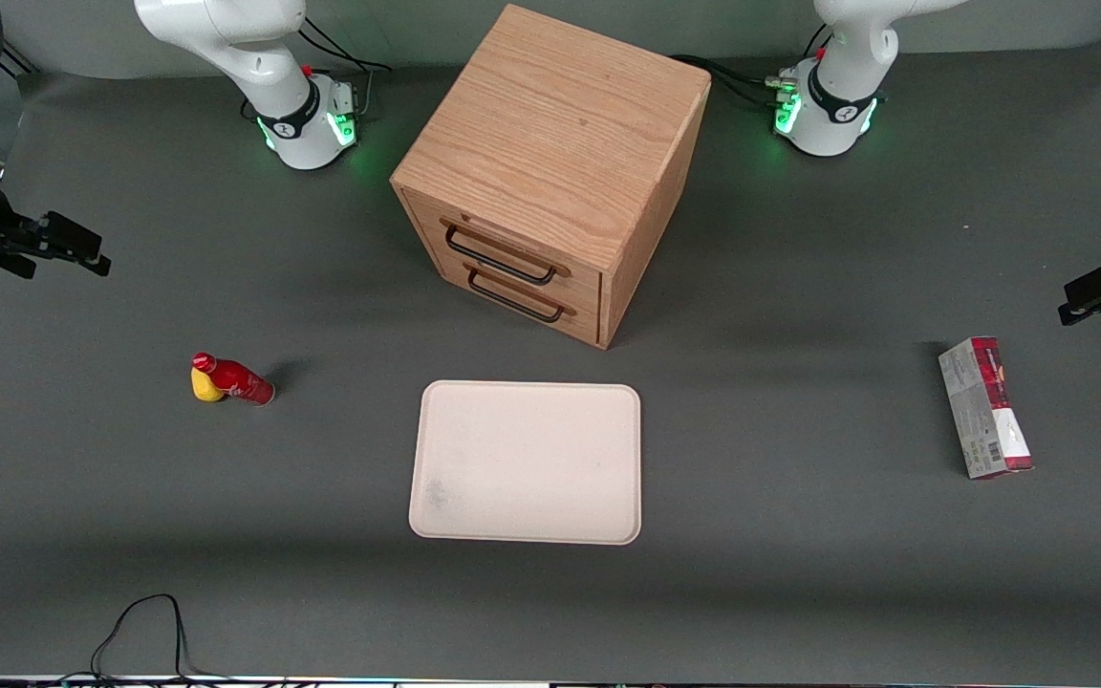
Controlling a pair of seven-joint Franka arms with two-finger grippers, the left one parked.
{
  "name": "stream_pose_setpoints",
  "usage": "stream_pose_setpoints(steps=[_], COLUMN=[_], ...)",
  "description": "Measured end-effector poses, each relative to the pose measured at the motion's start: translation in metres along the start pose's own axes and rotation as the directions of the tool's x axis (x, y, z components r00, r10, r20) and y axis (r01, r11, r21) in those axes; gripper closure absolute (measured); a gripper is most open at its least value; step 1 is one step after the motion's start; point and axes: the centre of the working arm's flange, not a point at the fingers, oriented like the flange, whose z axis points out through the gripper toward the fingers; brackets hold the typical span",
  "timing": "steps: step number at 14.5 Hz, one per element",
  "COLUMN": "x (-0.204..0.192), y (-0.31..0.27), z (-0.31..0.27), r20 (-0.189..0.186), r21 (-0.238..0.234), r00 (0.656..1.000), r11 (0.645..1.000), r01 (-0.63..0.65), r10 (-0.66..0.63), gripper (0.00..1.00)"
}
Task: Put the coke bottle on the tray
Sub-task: 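Move the open right gripper down over the red Coca-Cola bottle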
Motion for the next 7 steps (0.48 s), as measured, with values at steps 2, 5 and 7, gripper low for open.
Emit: stream_pose_setpoints(steps=[2,5,7], x=[0.010,0.022,0.028], y=[-0.001,-0.002,-0.004], z=[0.016,0.046,0.071], r20=[0.015,0.015,0.020], r21=[-0.003,-0.007,-0.010], r00=[1.000,1.000,1.000], r11=[1.000,1.000,1.000], r01=[0.001,0.003,0.006], r10=[-0.001,-0.003,-0.006], gripper=[0.00,0.00,0.00])
